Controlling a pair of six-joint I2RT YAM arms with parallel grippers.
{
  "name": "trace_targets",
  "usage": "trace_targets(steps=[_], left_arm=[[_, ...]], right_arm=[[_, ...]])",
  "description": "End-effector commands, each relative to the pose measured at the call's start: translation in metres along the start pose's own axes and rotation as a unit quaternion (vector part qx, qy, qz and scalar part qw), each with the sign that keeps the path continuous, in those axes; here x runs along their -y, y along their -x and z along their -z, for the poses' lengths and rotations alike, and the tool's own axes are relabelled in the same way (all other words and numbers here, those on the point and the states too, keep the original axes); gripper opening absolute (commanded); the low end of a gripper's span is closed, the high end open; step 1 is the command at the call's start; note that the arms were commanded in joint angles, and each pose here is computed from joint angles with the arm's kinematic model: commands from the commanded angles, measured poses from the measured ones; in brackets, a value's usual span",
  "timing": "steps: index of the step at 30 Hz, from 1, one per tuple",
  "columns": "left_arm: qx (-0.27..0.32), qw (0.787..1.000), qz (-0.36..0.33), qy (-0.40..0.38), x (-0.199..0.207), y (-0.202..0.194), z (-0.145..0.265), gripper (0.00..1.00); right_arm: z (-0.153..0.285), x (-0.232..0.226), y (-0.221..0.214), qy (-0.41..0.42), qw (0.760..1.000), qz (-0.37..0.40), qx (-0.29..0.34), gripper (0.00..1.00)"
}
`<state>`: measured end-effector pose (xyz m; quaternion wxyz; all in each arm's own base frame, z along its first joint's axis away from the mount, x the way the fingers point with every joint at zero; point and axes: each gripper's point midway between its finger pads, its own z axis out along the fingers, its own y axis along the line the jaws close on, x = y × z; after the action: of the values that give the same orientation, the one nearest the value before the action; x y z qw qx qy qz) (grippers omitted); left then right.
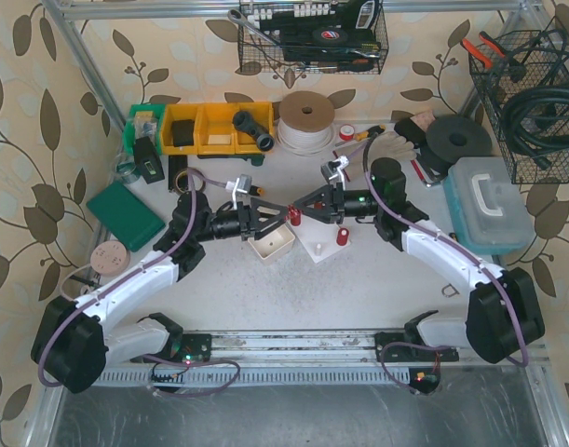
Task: Install the large spring
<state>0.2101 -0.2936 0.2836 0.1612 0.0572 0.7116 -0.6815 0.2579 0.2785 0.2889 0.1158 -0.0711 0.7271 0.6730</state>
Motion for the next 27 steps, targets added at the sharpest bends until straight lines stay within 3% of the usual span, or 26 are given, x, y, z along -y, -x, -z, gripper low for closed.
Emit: trace_targets(steps=[1,7,14,18,23,27], left_arm=[[0.005,0.999,-0.032,0.024,0.007,0.0,0.004,0.82],[0.056,0.986,-0.049,0.146,-0.023,0.001,0.032,0.84],[0.115,0.953,-0.073,0.272,-0.072,0.0,0.07,0.83],[0.127,0.943,-0.081,0.296,-0.093,-0.003,0.077,0.82],[0.126,0.934,-0.081,0.324,-0.122,-0.014,0.081,0.78],[0.141,0.931,-0.087,0.326,-0.123,-0.014,0.087,0.78]], right_arm=[[0.006,-0.009,0.005,-0.03,0.998,0.047,0.009,0.0],[0.031,0.015,0.004,-0.172,0.981,0.088,0.021,0.0],[0.076,0.055,-0.002,-0.384,0.914,0.13,0.0,0.0],[0.091,0.074,-0.008,-0.481,0.863,0.155,-0.026,0.0],[0.099,0.097,-0.015,-0.6,0.768,0.211,-0.069,0.0],[0.089,0.109,-0.021,-0.638,0.727,0.24,-0.087,0.0]])
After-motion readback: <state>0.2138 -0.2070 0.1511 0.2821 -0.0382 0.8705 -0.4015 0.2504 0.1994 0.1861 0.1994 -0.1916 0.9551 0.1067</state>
